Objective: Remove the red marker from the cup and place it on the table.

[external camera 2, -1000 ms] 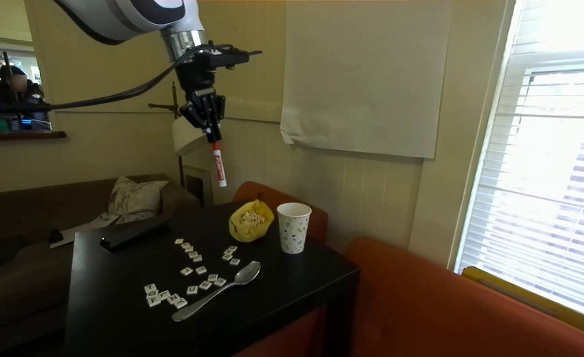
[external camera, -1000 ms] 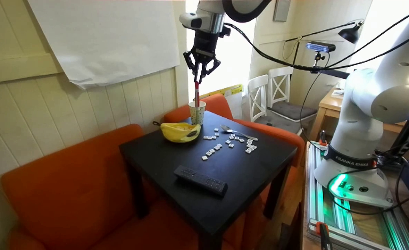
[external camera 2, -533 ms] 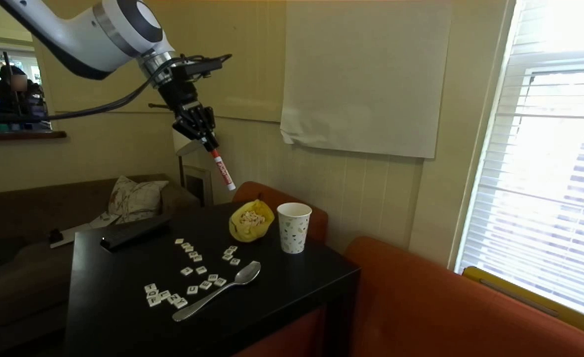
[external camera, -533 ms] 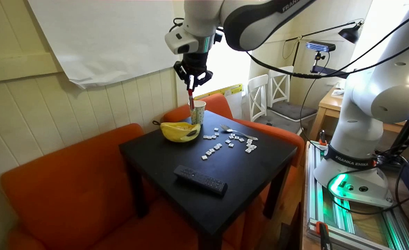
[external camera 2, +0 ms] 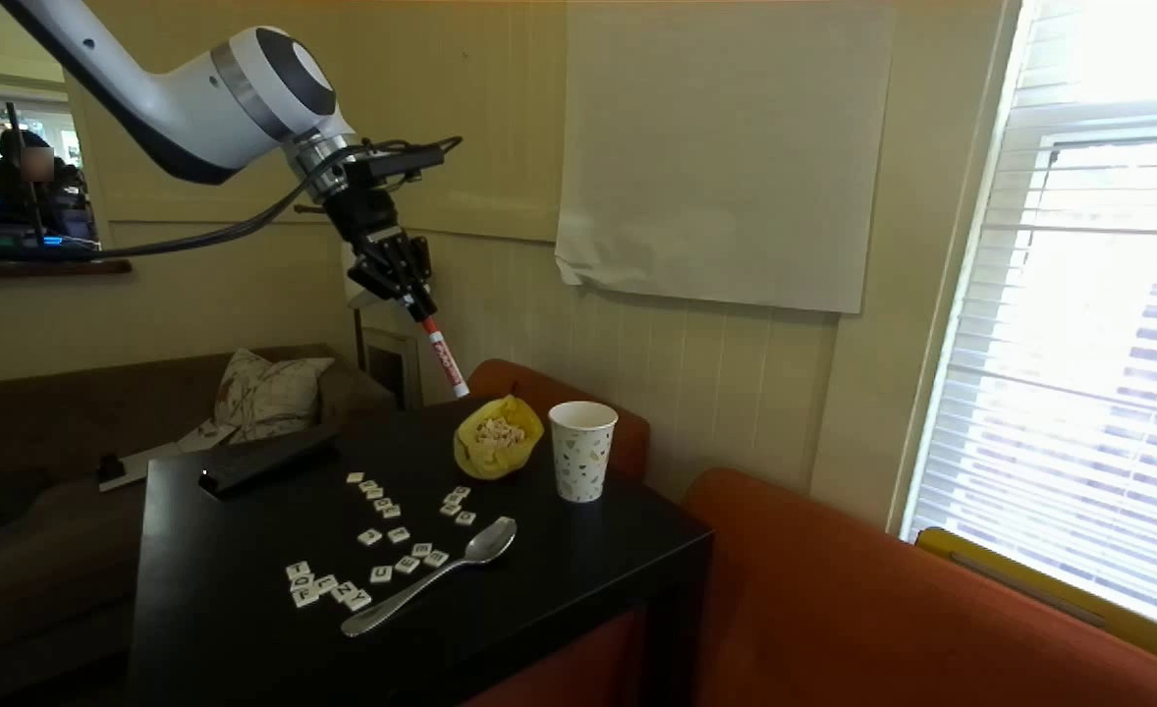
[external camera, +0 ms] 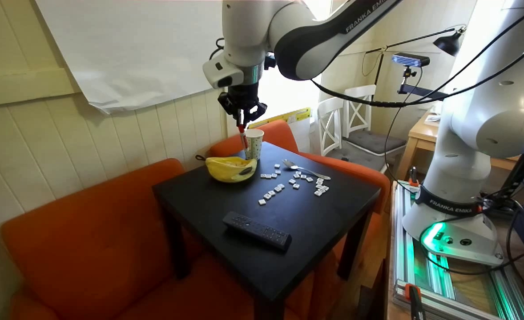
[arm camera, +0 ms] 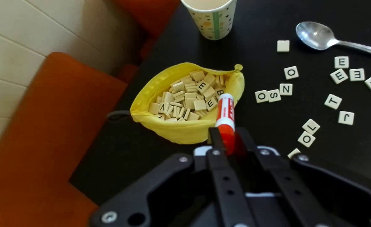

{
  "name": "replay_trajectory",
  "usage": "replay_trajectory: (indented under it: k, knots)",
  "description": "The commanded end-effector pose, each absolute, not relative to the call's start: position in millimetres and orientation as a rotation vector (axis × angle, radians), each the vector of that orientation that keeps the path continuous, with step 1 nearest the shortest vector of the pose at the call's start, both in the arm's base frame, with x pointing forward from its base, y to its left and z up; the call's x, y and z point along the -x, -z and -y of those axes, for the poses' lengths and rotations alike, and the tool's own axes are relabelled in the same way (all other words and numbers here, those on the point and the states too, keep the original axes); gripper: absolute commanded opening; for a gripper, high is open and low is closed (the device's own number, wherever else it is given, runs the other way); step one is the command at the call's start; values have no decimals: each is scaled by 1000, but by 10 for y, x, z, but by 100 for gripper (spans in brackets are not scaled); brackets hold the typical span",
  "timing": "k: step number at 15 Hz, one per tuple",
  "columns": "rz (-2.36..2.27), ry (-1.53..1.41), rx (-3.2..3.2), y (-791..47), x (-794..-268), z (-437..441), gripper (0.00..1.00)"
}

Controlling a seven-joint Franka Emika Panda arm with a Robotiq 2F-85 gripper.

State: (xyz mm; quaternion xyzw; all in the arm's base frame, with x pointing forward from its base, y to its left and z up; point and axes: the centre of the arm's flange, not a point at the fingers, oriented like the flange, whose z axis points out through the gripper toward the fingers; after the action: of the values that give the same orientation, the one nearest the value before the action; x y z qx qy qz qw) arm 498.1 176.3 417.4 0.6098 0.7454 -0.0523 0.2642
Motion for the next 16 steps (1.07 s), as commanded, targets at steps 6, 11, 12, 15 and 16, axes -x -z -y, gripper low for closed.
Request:
replay_trajectory:
  k: [6,11,12,15,16]
  knots:
    - [-1903,367,-1697,-3622,-4838,-2163,4]
    - [-1806,376,-1748,-3250,-4849,-2235,4]
    - [-1792,365,-1749,-3183,-4872,-2254,4]
    - [-1759,322,-1756,-3034,-4959,-2314,4]
    - [-1736,318,-1751,-3003,-4986,-2320,4]
